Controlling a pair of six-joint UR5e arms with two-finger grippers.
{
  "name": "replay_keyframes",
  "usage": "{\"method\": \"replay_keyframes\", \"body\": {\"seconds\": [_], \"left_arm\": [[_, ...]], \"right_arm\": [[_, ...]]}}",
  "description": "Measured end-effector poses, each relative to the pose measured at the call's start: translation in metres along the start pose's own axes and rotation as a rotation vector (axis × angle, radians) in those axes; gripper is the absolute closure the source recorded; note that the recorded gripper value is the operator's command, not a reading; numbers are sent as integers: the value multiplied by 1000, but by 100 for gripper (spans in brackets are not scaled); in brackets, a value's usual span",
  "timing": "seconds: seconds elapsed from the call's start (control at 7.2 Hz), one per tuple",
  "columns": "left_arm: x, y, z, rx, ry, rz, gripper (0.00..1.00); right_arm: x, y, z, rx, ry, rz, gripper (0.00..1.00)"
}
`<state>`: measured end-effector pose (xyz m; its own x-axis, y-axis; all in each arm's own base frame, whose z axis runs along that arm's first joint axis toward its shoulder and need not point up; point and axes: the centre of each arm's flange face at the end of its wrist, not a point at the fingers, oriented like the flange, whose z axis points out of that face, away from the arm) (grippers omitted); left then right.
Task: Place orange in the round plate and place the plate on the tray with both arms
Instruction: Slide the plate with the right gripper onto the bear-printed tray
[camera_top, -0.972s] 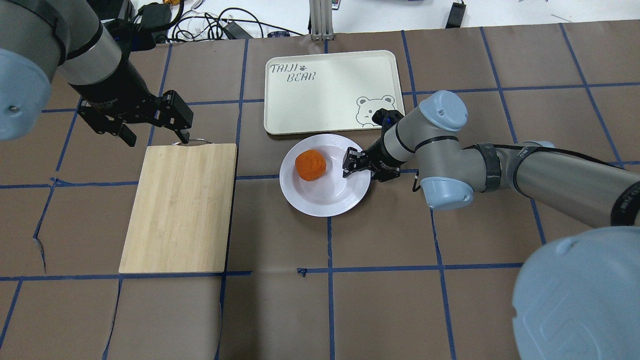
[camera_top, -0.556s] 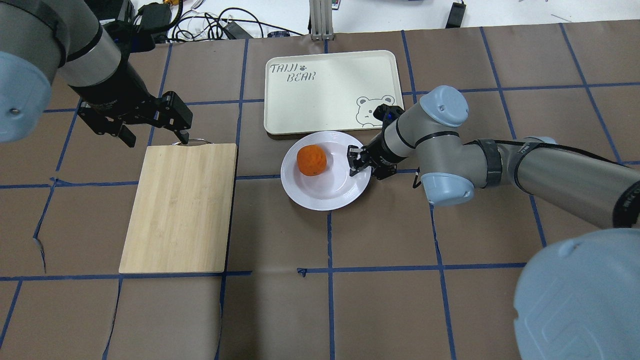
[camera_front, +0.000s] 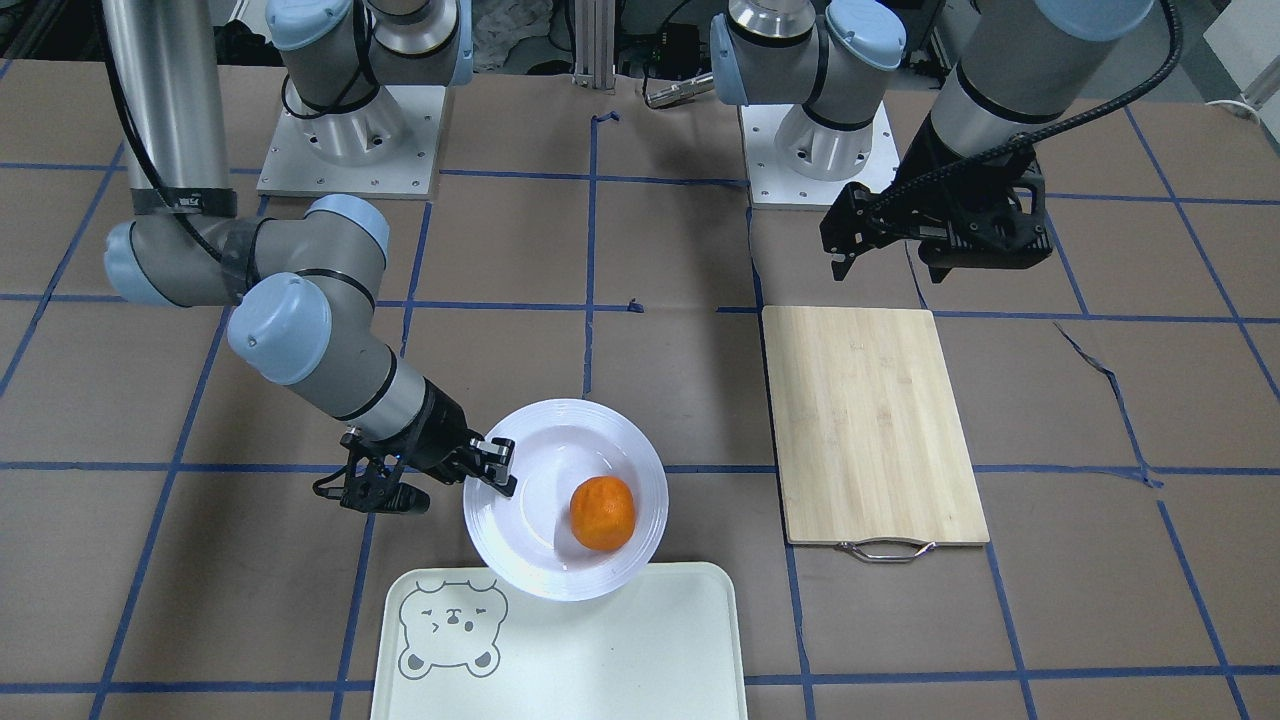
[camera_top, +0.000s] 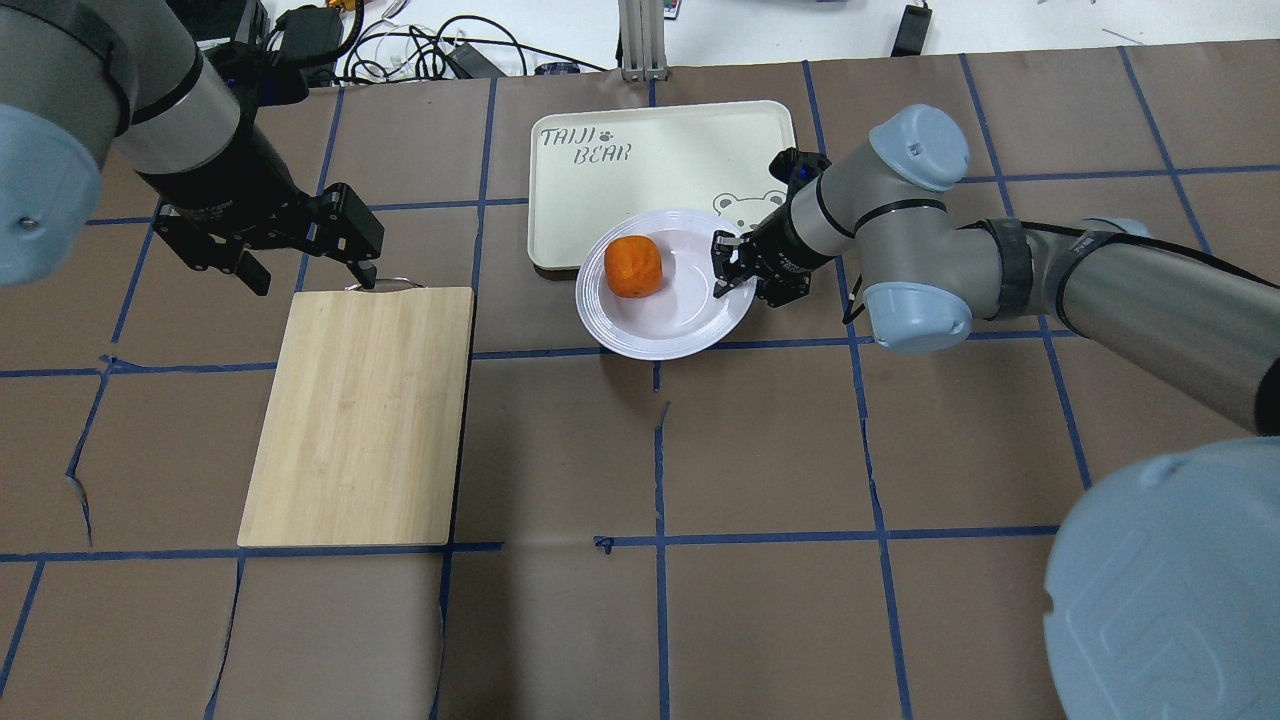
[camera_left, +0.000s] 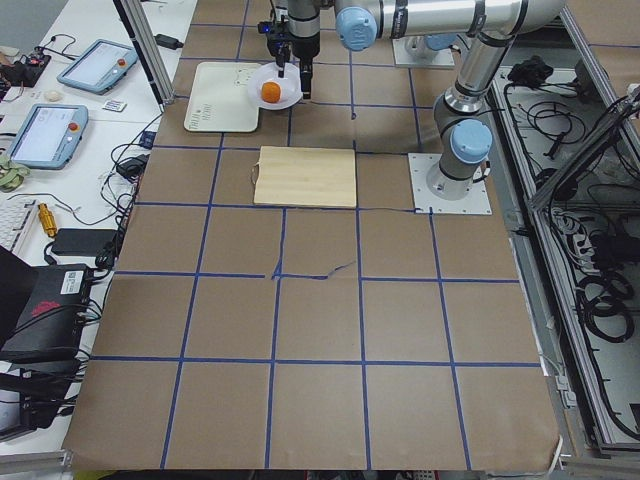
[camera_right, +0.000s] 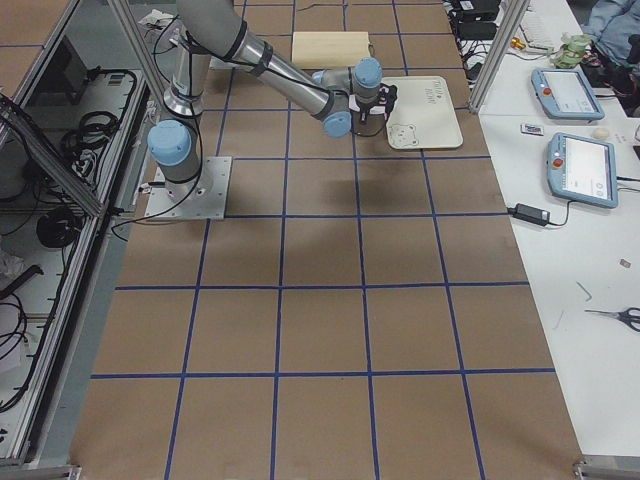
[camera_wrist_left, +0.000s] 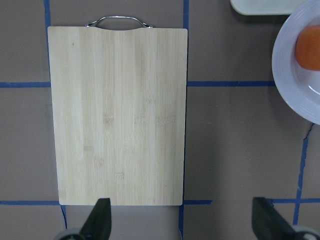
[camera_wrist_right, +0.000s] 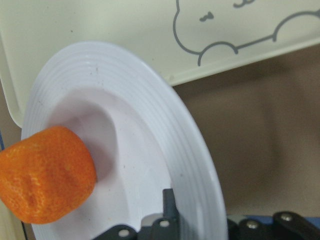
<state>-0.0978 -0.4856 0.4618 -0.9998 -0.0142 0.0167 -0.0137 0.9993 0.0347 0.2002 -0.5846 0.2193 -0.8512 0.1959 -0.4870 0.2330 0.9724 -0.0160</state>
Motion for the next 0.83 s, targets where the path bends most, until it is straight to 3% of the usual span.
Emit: {"method": "replay_keyframes", "body": {"seconds": [0.28,0.69,0.83], "left_arm": [[-2,0,1,-3,-20,2,0],[-3,0,1,-5,-36,4,0],[-3,0,1,-5,-36,4,0]], "right_arm": [[-12,-36,-14,52,-17,18,100],[-23,-133,14,119,-31,31,100],[-22,-145,23,124,-30,36,85]]}}
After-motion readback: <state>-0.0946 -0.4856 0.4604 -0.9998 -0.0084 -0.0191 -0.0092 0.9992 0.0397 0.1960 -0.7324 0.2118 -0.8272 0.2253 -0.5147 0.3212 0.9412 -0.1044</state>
